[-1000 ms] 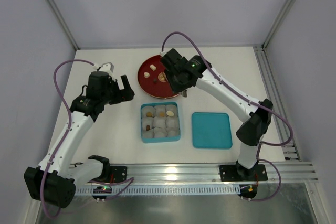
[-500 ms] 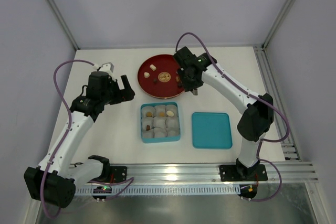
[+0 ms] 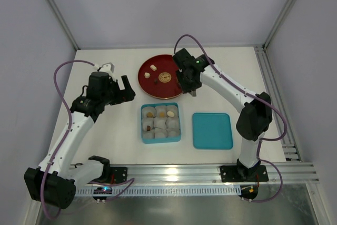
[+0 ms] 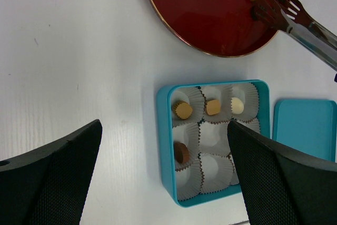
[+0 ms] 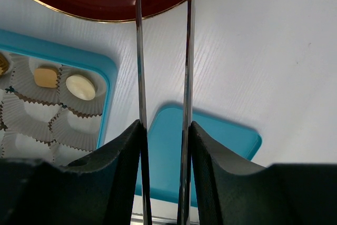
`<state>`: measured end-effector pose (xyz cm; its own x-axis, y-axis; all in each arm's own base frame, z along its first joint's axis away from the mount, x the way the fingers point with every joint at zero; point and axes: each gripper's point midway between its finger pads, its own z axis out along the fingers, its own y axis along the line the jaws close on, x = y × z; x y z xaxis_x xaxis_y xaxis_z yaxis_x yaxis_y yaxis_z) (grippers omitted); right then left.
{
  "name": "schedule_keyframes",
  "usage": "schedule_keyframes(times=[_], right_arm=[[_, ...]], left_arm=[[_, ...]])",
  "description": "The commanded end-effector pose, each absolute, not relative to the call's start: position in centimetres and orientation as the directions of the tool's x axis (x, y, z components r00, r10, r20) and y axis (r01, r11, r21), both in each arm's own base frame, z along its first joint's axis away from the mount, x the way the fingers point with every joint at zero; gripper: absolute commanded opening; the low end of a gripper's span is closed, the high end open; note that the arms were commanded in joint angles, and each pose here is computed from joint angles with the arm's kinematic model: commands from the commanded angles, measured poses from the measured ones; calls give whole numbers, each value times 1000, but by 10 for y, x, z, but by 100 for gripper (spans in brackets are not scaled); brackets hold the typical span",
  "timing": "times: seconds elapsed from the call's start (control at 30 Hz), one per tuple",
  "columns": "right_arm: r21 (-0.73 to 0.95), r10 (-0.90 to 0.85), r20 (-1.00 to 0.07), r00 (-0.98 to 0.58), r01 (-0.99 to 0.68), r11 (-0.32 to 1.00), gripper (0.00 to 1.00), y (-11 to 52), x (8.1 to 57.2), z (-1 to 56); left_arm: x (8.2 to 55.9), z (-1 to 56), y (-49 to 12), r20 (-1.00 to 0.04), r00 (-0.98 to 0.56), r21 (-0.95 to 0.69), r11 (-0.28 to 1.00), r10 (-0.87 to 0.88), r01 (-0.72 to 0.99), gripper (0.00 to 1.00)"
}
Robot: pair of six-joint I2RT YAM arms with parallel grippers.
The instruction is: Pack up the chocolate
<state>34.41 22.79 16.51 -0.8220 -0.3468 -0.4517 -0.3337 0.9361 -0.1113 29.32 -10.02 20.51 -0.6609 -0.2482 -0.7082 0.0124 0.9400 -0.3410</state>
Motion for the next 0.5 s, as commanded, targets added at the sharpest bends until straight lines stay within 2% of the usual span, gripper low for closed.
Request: schedule_keyframes(times=[0.0, 0.47], right_arm=[[-107, -345, -469, -813, -336, 936, 43, 230, 350, 165], [-115, -348, -446, -825, -332, 936, 42, 228, 354, 151]], left_arm=[[298, 211, -102, -727, -639, -352, 935, -252, 31, 100], [299, 210, -101, -725, -641, -351, 936, -252, 29, 100]])
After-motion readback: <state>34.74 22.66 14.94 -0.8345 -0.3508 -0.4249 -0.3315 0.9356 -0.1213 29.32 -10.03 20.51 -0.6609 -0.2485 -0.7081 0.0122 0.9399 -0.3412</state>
